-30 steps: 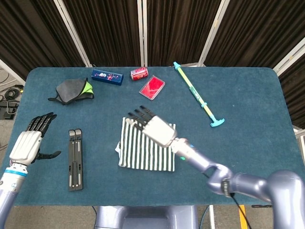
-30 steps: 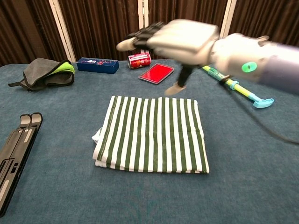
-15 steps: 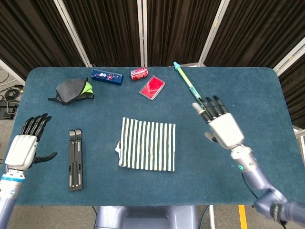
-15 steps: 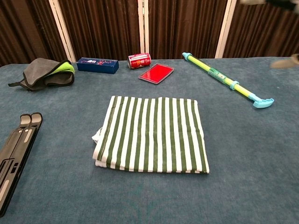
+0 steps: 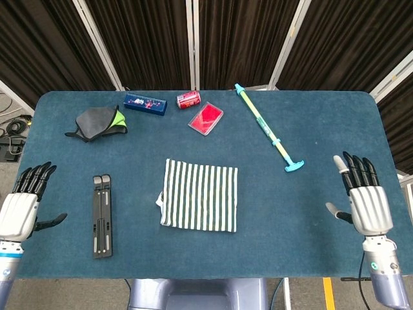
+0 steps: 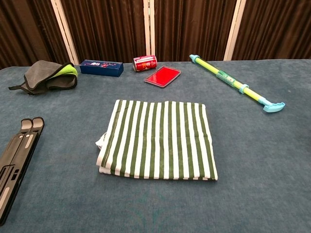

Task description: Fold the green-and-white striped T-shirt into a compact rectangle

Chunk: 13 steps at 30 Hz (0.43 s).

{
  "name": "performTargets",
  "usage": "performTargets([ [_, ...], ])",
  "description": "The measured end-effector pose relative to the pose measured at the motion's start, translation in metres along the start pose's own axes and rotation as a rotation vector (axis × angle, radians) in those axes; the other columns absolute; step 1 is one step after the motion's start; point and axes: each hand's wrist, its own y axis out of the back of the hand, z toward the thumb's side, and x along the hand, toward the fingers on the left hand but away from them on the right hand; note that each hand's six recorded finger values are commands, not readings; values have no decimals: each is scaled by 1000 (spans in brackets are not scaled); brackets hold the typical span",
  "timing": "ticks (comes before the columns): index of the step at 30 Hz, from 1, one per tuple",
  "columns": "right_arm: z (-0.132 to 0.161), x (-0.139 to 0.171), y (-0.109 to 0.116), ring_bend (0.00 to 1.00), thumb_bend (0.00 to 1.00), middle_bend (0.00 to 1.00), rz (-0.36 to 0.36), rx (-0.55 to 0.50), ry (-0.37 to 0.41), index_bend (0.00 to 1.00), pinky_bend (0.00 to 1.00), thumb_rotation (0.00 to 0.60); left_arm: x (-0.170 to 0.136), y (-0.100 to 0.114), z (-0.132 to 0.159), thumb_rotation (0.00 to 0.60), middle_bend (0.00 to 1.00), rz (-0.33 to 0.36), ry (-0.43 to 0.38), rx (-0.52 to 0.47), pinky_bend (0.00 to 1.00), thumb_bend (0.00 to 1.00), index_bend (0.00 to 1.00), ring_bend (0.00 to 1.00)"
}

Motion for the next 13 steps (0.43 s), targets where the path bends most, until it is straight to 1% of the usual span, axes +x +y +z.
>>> performTargets([
  [7,-10,18,-1,0,0,0,-17,22,-19,0,0,600,-4,3,0,600,0,-4,-3,-10,0,0,0,0],
  [13,-11,26,-4,0,0,0,-24,15,-20,0,0,600,-6,3,1,600,0,-6,-9,-7,0,0,0,0],
])
